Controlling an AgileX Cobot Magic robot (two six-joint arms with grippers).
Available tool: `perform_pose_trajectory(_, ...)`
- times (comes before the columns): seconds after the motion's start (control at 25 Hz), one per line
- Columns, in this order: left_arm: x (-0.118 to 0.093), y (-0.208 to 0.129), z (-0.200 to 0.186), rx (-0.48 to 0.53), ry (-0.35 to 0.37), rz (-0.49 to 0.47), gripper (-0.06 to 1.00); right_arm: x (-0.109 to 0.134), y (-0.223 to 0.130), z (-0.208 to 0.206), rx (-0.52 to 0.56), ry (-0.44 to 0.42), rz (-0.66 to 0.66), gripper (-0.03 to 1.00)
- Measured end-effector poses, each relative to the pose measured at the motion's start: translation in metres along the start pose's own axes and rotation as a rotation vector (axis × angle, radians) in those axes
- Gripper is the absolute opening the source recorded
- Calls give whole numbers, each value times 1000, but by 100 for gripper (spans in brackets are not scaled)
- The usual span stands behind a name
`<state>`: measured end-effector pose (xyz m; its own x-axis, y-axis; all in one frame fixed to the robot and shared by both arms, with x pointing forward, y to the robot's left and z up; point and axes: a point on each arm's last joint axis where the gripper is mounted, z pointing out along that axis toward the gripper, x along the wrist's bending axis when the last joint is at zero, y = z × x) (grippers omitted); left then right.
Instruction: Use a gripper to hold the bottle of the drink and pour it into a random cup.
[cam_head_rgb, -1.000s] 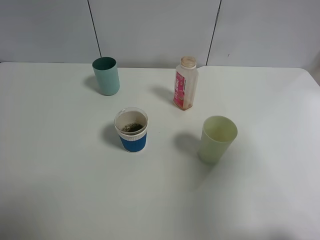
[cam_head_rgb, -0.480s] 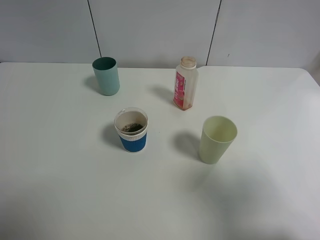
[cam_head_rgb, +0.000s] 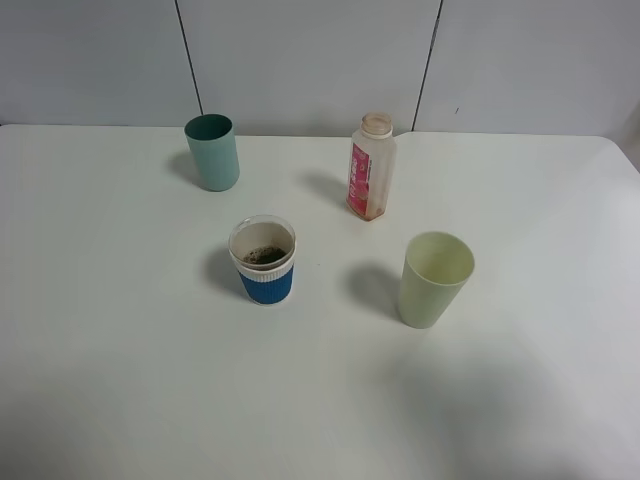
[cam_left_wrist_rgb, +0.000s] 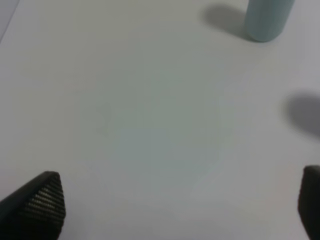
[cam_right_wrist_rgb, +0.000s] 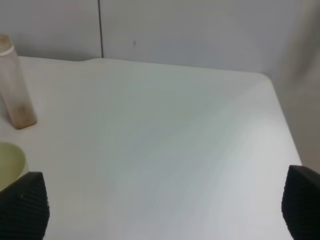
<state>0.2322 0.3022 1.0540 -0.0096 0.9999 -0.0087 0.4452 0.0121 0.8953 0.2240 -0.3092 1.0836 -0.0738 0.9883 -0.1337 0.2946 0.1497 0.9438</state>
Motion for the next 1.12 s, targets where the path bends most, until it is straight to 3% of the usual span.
perform_pose_trajectory(0.48, 0, 0, 0, 0, 0, 0, 93, 8, -24, 18, 142, 49, 46, 92)
perform_pose_trajectory(1.12, 0, 0, 0, 0, 0, 0, 93, 8, -24, 18, 146, 47, 66, 92)
